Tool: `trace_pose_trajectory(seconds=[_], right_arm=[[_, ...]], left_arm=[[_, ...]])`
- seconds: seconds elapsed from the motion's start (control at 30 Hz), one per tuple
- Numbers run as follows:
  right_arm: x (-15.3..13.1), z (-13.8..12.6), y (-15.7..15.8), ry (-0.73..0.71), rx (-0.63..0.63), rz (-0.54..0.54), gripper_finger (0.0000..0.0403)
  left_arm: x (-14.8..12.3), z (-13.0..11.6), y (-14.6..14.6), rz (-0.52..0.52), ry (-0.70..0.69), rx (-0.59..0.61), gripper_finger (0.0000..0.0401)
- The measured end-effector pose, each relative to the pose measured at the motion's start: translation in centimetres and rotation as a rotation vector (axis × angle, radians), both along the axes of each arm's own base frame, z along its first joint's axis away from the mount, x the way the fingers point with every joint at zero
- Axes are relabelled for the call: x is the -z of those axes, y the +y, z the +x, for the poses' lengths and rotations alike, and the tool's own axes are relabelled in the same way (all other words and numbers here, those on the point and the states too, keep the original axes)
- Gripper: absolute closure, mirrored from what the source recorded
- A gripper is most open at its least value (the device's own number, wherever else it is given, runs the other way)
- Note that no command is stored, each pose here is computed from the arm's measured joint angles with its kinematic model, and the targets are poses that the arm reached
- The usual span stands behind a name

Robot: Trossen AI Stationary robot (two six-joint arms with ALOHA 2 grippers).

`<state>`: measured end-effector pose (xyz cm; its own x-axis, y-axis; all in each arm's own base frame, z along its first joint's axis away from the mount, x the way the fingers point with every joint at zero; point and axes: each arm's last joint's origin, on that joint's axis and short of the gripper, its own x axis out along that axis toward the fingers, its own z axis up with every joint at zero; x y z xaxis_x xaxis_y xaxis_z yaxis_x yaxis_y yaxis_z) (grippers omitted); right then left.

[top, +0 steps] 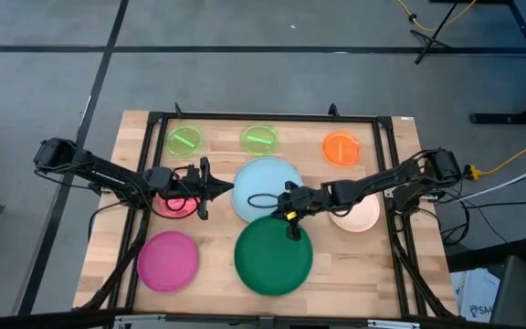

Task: Stack plastic plates
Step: Stack the dark green plate on top of the blue plate

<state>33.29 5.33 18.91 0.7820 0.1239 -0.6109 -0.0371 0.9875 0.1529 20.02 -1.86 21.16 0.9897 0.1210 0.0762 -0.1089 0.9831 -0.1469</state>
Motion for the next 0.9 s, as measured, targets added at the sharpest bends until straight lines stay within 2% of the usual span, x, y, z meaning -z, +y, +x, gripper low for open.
trace_pose_trajectory(seconds=[0.23,0.57,0.9], right_arm=[[-1.2,-0.3,-2.8,-0.019,0.059,-0.034,0.0402],[-1.9,-0.4,-6.9,-0.04,0.089,0.042,0.0403],[-1.9,-1.1,-12.4,-0.052,0.23,0.058,0.0403]], left_arm=[[0.0,0.0,0.0,0.0,-0.001,0.0,0.04],[0.0,0.0,0.0,0.0,-0.001,-0.001,0.04],[0.0,0.0,0.0,0.0,-0.001,-0.001,0.04]])
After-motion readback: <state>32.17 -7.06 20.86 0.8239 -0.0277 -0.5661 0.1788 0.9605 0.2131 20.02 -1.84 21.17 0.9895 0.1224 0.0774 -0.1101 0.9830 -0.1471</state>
